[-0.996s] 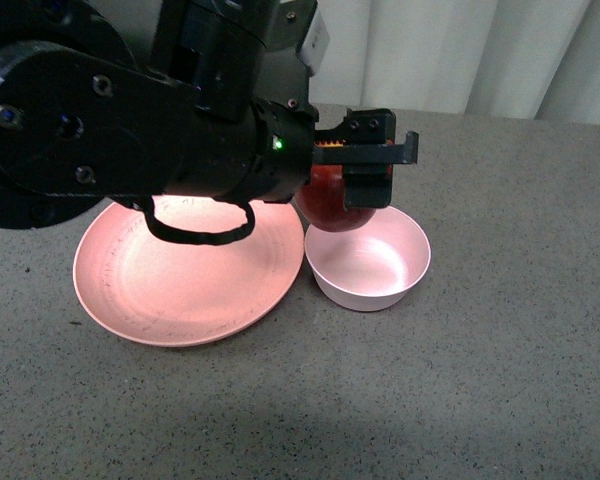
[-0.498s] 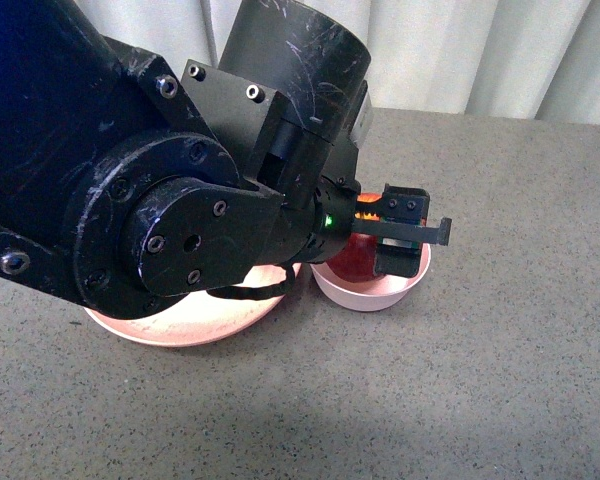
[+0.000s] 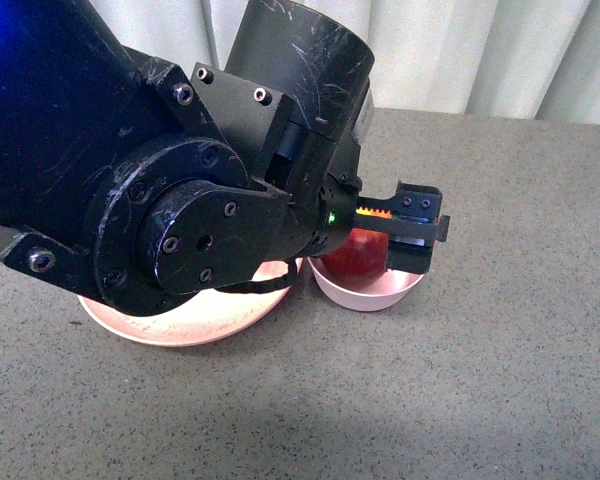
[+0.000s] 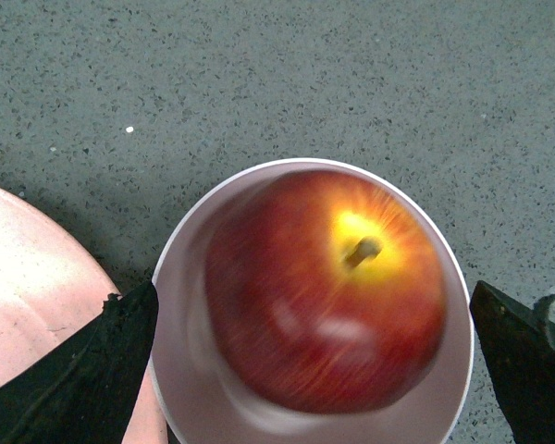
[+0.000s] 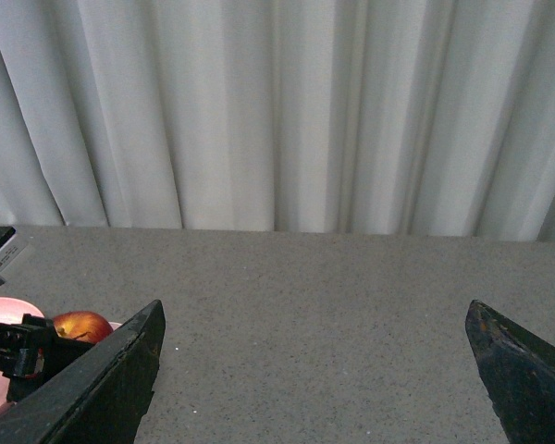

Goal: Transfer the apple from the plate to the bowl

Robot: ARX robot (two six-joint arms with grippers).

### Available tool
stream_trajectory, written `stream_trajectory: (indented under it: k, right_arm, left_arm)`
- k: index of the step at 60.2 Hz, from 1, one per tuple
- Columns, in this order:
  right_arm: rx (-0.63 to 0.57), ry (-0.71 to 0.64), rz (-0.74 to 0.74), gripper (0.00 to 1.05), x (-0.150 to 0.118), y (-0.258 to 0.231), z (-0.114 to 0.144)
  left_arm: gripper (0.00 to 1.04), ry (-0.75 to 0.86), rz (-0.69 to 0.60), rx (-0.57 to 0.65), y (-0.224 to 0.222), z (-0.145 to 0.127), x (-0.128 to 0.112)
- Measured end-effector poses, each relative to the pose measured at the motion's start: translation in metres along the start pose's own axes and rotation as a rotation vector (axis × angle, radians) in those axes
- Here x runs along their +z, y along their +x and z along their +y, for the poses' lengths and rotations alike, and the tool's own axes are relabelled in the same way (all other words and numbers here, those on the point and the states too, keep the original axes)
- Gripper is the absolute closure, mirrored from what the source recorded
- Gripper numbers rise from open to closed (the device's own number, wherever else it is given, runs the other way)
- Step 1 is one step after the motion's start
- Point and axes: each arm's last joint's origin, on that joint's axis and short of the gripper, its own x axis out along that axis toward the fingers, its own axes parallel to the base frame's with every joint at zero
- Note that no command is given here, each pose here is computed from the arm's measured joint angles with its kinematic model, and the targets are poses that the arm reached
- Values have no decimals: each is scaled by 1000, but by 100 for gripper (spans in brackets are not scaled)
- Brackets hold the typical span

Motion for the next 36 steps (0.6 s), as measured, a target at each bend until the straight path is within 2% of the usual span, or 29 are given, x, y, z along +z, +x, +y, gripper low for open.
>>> stream_trajectory:
  k: [4,20,29,36]
  right_arm:
    - [0,0,0,9,0,0,0]
    - [0,0,0,9,0,0,0]
    - [0,0,0,9,0,0,0]
    - [-1,0,0,9,0,0,0]
  left_arm:
    - [7,-1,-12,-3,-4,0,2]
    - [7,-28,-67,0,-31,6,12]
    - [7,-92,-159,48,-69,25,18]
    - [7,-131,-204,104,-99,42,13]
